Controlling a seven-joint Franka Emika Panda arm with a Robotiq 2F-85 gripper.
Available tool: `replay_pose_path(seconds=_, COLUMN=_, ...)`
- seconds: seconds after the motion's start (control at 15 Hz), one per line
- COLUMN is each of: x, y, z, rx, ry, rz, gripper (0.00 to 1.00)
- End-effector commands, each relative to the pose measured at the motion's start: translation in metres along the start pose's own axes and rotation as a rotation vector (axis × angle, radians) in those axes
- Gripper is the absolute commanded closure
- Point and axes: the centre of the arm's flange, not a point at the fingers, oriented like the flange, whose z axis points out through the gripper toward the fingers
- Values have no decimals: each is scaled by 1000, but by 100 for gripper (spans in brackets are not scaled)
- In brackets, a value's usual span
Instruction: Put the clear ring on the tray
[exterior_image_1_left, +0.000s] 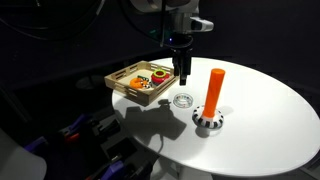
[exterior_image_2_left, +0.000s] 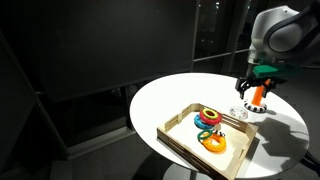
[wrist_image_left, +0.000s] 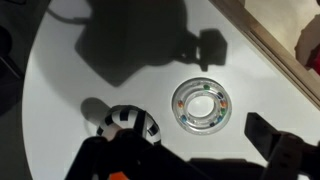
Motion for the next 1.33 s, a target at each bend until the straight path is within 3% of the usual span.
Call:
replay_pose_path(seconds=0.0, x=14, y=3, z=29, rx=-20, ry=-21, rz=53, gripper=0)
replay_pose_path(seconds=0.4, x=32, y=11, z=63, rx=-53, ry=-34, rz=114, gripper=0)
replay_pose_path(seconds=1.27, x=43, y=-1, z=85, rx=-86, ry=-27, rz=153, gripper=0)
